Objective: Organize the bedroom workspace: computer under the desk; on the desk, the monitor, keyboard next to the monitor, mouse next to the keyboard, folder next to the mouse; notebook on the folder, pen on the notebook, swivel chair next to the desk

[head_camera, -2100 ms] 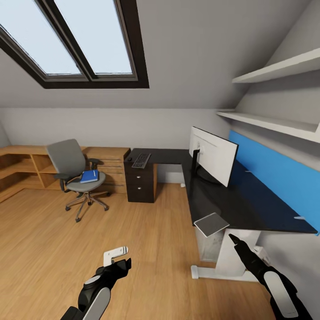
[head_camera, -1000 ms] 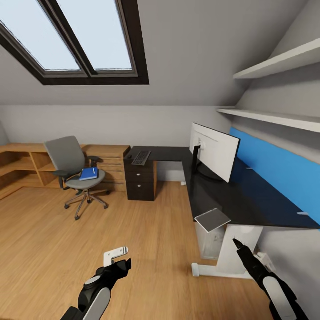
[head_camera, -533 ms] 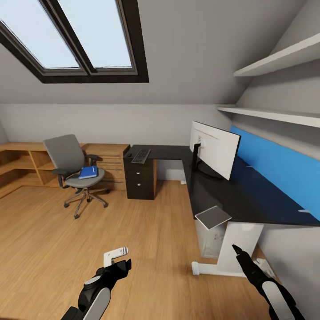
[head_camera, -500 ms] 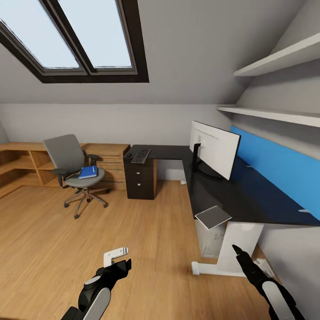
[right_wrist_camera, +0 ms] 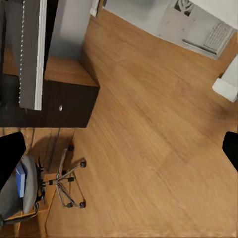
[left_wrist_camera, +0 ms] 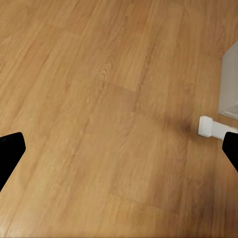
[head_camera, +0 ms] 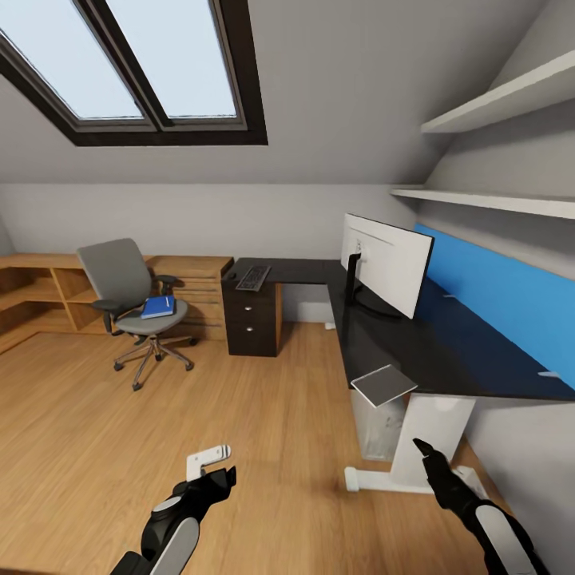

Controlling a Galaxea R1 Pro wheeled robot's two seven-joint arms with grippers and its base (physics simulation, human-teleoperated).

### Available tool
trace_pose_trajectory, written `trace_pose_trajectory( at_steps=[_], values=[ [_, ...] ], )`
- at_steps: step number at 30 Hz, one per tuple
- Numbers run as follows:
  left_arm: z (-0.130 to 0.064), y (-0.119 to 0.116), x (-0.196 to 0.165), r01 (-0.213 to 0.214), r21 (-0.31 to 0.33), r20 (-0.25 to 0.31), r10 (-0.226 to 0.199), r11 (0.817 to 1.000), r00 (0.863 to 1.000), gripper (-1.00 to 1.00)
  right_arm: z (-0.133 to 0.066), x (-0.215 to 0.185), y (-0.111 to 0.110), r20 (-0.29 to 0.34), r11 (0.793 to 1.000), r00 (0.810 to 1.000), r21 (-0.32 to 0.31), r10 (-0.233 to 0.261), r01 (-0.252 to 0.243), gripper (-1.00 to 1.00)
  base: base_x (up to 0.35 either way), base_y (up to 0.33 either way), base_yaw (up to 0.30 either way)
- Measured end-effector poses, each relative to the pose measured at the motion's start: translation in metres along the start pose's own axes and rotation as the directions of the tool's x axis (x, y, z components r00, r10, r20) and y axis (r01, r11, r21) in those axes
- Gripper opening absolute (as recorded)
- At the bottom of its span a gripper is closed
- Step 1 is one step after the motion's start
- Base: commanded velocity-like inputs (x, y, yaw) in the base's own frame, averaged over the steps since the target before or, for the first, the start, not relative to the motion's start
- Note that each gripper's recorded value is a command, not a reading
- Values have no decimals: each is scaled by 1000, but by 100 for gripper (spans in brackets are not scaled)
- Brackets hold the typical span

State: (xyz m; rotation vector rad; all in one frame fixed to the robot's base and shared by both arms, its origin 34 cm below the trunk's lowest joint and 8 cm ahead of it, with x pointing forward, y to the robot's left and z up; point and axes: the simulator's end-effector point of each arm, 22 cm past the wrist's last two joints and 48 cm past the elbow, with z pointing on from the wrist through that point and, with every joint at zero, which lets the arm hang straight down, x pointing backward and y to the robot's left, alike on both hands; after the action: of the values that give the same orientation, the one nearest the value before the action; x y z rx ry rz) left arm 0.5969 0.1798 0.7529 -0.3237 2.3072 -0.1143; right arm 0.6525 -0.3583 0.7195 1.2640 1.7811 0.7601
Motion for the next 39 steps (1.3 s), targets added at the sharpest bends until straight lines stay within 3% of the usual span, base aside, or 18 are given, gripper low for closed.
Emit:
trace_pose_trajectory(
  at_steps=[9,39],
  values=[
    [3,4,7,-8,-11,-14,8,1000,1000,100,-3,14,14,-103,990,987,-53,125,-131,100,13,10,0],
    [10,9,25,-31,-29,-50,29,999,998,100,-3,15,17,-109,989,986,-61,129,-136,100,159,41,0]
  ],
)
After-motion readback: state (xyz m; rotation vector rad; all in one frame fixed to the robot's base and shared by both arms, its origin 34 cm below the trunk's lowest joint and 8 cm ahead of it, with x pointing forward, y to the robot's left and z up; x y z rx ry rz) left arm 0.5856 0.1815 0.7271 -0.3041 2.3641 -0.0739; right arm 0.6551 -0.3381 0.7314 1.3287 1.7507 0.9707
